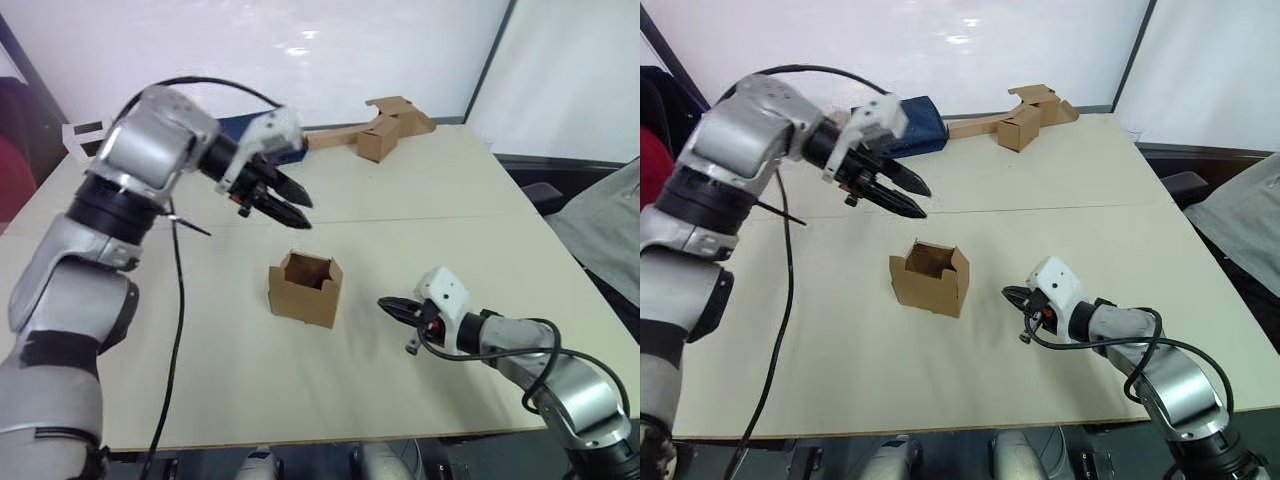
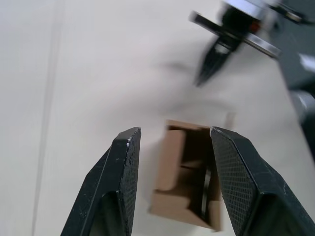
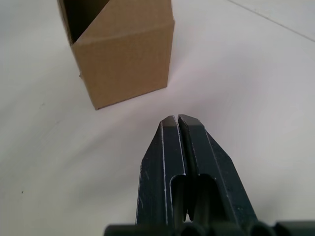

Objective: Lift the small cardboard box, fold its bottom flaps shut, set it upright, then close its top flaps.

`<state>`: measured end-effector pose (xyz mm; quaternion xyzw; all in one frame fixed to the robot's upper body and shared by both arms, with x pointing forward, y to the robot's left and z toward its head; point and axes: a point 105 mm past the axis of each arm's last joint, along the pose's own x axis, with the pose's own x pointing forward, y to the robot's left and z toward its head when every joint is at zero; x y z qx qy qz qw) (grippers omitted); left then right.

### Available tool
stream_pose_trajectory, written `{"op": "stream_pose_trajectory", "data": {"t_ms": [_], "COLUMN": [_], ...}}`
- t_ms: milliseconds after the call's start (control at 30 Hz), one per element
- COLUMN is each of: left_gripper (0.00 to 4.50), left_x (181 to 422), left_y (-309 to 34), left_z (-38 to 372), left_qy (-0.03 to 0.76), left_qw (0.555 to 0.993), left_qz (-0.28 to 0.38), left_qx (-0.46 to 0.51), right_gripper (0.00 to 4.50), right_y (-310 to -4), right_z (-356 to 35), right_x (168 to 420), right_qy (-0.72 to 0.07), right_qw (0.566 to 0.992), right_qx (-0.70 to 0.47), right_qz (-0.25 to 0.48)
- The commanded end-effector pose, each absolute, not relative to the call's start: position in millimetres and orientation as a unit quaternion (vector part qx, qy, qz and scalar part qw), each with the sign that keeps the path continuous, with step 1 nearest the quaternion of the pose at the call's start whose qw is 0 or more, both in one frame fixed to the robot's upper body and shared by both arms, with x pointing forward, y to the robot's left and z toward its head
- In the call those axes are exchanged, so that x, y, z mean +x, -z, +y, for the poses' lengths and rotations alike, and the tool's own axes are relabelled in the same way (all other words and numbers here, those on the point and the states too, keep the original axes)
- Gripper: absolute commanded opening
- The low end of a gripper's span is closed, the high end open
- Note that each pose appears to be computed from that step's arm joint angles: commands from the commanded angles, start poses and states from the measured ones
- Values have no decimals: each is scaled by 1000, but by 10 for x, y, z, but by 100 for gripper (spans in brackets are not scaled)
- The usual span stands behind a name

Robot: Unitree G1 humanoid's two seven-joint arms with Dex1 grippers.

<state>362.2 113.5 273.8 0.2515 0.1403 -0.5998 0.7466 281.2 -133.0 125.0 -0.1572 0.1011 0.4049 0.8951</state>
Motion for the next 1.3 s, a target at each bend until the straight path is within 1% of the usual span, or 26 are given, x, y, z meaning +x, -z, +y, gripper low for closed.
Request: {"op": "stream_pose_trajectory", "data": {"t_ms": [33,67,100,133,200,333,367,433,467,500,567,633,700,800,900,1000,1167,1300], "left_gripper": [92,45,10,5,5,5,5,5,5,5,5,5,5,5,5,5,5,5], "left_x": [3771,3768,3759,3750,3705,3582,3554,3525,3514,3482,3424,3407,3393,3313,3235,3161,2921,2884], "left_y": [-2668,-2607,-2562,-2491,-2320,-1773,-1683,-1587,-1562,-1499,-1357,-1292,-1265,-1158,-1076,-1037,-993,-930], "left_z": [1502,1573,1619,1677,1754,1830,1791,1722,1687,1646,1571,1530,1490,1392,1352,1286,1087,1032], "left_qy": [502,487,476,462,442,403,399,390,383,383,384,381,384,410,435,457,517,528], "left_qw": [825,840,851,865,879,899,904,913,918,919,918,920,919,906,891,879,843,835], "left_qz": [111,110,102,91,85,112,106,94,76,71,78,82,80,102,125,136,147,154], "left_qx": [235,214,195,176,155,130,111,74,70,70,59,47,36,32,29,28,21,28], "right_gripper": [0,0,0,0,0,0,0,0,0,0,0,0,0,0,0,0,0,0], "right_y": [-1307,-1296,-1282,-1253,-1212,-1133,-1101,-1053,-1023,-1001,-988,-996,-1011,-1069,-1007,-984,-978,-919], "right_z": [-1282,-1282,-1281,-1269,-1243,-1195,-1194,-1200,-1208,-1221,-1243,-1259,-1250,-1148,-1051,-1064,-1162,-1211], "right_x": [2826,2835,2841,2843,2842,2916,2939,2969,2972,2978,3019,3054,3071,3064,2960,2958,2973,2910], "right_qy": [-415,-415,-416,-420,-429,-430,-427,-424,-426,-427,-423,-419,-421,-434,-469,-468,-454,-460], "right_qw": [892,891,891,889,884,881,881,882,881,880,882,884,884,880,860,859,864,857], "right_qx": [-160,-158,-156,-151,-147,-152,-155,-150,-152,-157,-159,-161,-162,-152,-161,-169,-177,-187], "right_qz": [86,89,93,102,114,126,131,138,140,139,136,131,127,115,120,123,129,142]}}
